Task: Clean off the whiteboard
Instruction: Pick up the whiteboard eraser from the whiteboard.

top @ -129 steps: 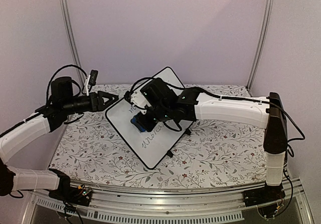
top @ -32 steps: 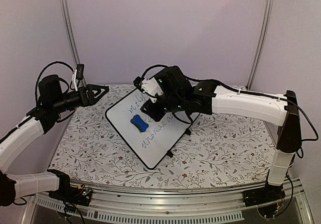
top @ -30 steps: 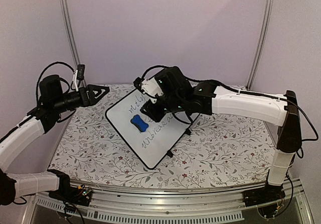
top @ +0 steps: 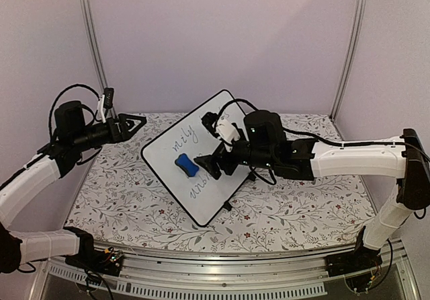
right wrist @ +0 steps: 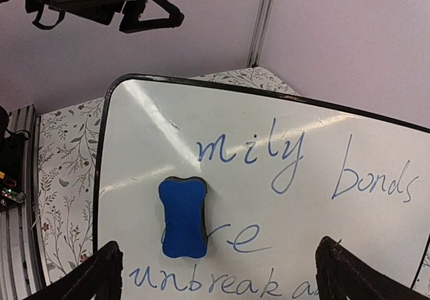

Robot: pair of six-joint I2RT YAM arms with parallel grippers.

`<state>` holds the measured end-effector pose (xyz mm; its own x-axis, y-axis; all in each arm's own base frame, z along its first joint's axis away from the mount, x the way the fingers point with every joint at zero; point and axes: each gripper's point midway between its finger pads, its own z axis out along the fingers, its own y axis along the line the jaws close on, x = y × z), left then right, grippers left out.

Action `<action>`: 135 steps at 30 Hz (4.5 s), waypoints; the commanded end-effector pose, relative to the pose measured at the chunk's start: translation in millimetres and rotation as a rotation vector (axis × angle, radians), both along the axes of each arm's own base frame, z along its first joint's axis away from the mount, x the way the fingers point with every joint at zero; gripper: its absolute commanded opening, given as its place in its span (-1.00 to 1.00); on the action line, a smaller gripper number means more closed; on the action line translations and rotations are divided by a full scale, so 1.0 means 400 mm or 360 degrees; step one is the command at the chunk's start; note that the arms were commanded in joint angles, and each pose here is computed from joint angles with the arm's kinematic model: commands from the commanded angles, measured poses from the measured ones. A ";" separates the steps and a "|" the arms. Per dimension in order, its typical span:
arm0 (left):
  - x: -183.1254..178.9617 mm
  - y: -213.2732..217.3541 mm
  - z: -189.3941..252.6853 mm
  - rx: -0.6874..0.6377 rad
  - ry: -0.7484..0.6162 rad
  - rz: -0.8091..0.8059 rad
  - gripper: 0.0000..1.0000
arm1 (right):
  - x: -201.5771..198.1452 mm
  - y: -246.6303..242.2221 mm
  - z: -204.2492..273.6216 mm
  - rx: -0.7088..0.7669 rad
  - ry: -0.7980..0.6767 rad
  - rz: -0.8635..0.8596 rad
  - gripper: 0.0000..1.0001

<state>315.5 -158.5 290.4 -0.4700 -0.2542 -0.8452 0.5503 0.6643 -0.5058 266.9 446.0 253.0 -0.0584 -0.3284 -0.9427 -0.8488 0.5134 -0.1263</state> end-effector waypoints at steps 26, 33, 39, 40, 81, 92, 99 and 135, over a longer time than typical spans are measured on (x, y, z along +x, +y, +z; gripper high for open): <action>0.010 0.013 -0.001 0.0024 -0.0010 0.0044 0.99 | 0.030 0.121 -0.110 0.0057 -0.0182 0.0130 0.79; 0.015 0.007 -0.016 0.0025 0.0034 0.0027 0.99 | 0.003 0.121 -0.109 0.0092 -0.0134 0.0202 0.78; 0.003 0.015 0.009 0.0027 -0.0032 0.0049 0.99 | 0.021 0.125 -0.109 0.0066 -0.0149 0.0157 0.78; 0.003 0.015 0.009 0.0026 -0.0032 0.0048 0.99 | 0.020 0.126 -0.116 0.0062 -0.0138 0.0158 0.76; 0.006 0.015 0.001 0.0024 -0.0008 0.0055 0.99 | 0.035 0.169 -0.189 0.0065 -0.0048 0.0166 0.19; 0.009 0.013 -0.004 0.0023 0.0003 0.0049 0.99 | 0.019 0.164 -0.217 0.0055 0.0009 0.0205 0.05; 0.010 0.013 -0.006 0.0021 0.0008 0.0051 0.99 | 0.013 0.158 -0.221 0.0059 0.0025 0.0209 -0.01; 0.009 0.012 -0.006 0.0018 0.0006 0.0045 0.99 | 0.039 0.178 -0.206 0.0100 0.0007 0.0168 -0.11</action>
